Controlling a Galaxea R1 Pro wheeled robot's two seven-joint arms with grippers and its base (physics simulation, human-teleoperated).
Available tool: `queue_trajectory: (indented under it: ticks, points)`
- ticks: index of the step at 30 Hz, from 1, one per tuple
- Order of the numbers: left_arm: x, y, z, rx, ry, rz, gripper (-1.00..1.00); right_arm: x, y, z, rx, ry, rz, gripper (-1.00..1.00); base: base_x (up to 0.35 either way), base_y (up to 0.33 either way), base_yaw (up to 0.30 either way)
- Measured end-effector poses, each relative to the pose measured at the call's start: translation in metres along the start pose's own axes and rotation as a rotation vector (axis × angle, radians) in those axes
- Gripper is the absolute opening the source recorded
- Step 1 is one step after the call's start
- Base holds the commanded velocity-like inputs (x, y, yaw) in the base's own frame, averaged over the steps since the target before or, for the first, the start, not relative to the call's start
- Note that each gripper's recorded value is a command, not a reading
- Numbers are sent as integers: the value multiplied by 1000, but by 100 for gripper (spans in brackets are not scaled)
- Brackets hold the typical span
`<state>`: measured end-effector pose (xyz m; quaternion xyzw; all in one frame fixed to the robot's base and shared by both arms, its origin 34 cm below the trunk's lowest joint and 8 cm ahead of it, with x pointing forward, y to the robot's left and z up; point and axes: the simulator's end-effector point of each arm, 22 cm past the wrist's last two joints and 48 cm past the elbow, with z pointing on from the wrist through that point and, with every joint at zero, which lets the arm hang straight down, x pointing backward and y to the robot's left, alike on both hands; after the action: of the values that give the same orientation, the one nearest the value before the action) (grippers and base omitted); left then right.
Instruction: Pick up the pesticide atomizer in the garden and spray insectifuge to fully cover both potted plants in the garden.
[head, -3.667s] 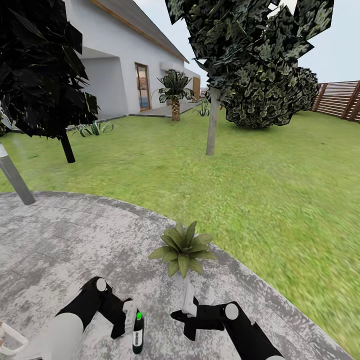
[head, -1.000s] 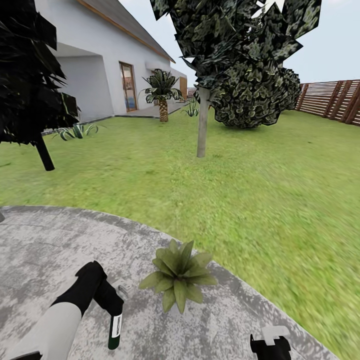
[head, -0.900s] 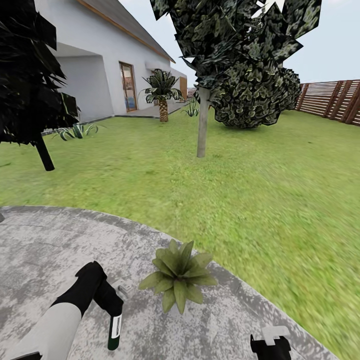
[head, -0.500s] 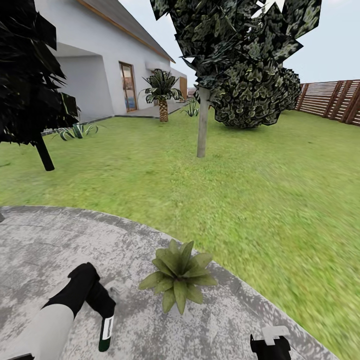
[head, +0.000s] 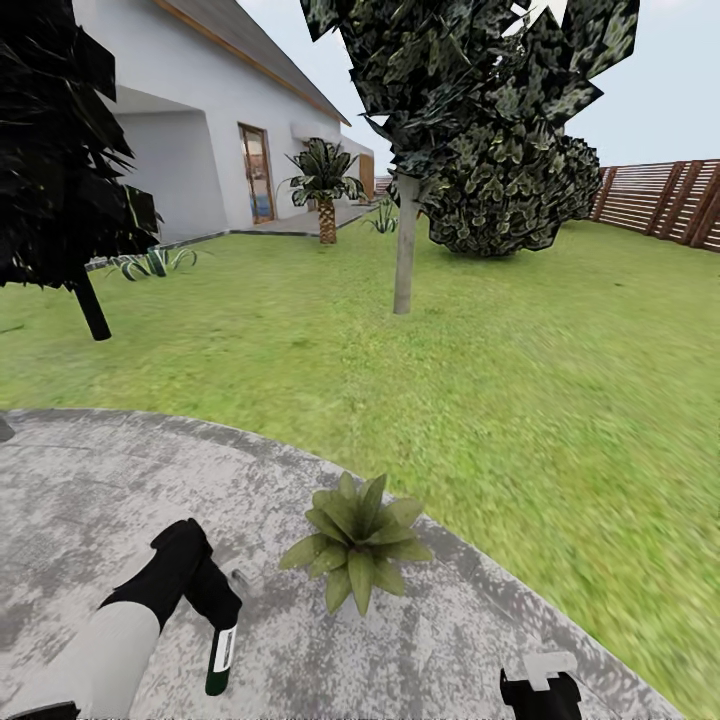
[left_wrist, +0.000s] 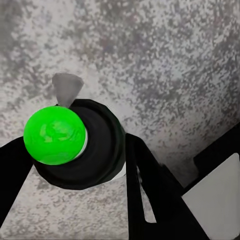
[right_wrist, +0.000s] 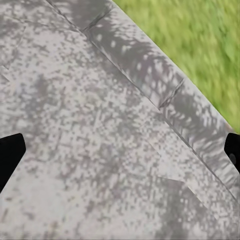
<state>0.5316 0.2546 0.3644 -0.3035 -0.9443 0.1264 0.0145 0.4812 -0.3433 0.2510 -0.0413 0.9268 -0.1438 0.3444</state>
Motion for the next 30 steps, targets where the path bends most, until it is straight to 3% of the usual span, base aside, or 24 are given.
queue_trajectory:
  ticks: [8,13,22,30]
  points:
    - [-35,29,-41,-67,-51,-4,-100,0,-1,0,2,-1,-1,100,-2,0,0]
    - [-16,39,-40,-96,8,6,-100,0,-2,0,2,-1,-1,100,0,0,-183]
    - [-18,27,-35,-60,12,10,-100,0,-2,0,2,-1,-1,100,0,0,-28]
    - [-1,32,-28,-64,37,1,-100,0,-1,0,2,-1,-1,100,0,53,0]
